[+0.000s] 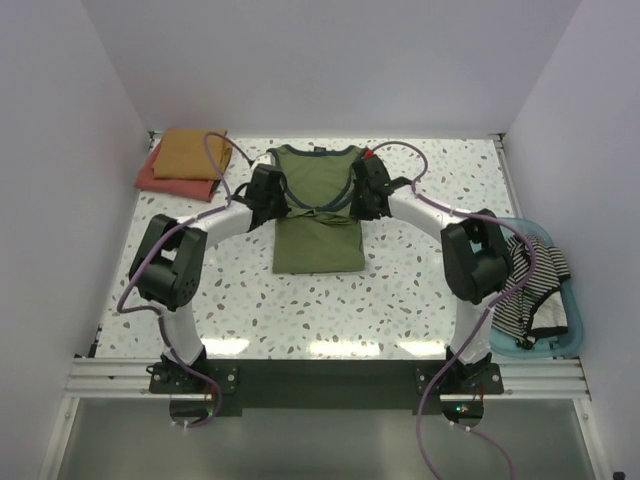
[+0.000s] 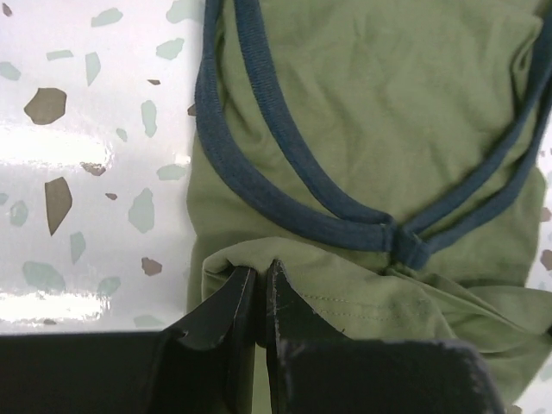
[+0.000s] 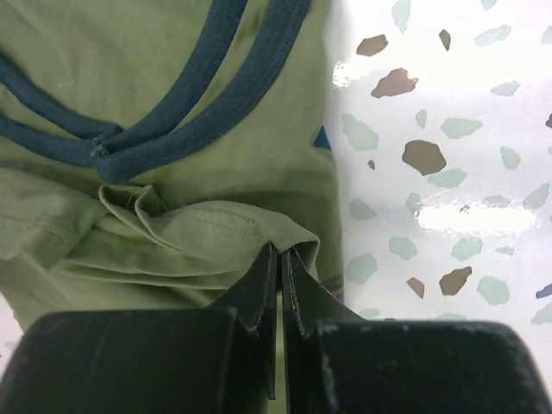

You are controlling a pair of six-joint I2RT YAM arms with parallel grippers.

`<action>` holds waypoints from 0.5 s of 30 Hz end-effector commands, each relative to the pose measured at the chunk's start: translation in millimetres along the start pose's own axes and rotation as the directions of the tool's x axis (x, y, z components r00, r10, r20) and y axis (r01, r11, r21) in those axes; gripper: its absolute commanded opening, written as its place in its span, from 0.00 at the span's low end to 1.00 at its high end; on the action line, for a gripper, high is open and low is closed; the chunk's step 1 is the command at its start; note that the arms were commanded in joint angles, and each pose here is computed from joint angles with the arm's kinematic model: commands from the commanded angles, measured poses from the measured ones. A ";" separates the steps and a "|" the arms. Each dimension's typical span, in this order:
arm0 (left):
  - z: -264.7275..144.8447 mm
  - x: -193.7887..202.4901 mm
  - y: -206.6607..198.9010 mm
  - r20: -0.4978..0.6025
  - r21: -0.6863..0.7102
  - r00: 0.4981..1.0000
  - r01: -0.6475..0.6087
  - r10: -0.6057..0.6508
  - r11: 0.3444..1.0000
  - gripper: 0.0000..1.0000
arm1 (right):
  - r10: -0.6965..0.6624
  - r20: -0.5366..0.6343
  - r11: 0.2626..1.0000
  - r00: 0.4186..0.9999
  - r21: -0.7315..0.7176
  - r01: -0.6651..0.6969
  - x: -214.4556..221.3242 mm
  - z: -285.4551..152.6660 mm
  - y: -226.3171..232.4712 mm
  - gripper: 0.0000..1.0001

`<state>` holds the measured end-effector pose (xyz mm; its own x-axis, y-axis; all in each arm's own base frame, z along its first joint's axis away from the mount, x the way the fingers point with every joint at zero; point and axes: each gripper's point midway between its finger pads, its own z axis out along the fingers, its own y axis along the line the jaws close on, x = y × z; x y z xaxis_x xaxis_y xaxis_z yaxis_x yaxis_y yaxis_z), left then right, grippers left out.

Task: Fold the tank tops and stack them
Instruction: Fold the tank top

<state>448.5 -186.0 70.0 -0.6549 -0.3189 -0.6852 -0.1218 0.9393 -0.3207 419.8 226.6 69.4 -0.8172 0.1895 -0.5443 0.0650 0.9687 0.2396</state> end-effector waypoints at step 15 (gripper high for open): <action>7.5 -35.2 -12.5 0.069 0.124 0.998 -0.005 -0.003 0.992 0.14 | 0.085 0.113 0.987 0.990 -0.142 -0.069 -57.1 -21.8 11.2 0.00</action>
<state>458.6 -185.7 54.5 -0.6836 -0.3214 -0.6553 -0.0859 0.9270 -0.3650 444.1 224.1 87.5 -0.7920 0.2503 -0.5568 0.0644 0.9413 0.3315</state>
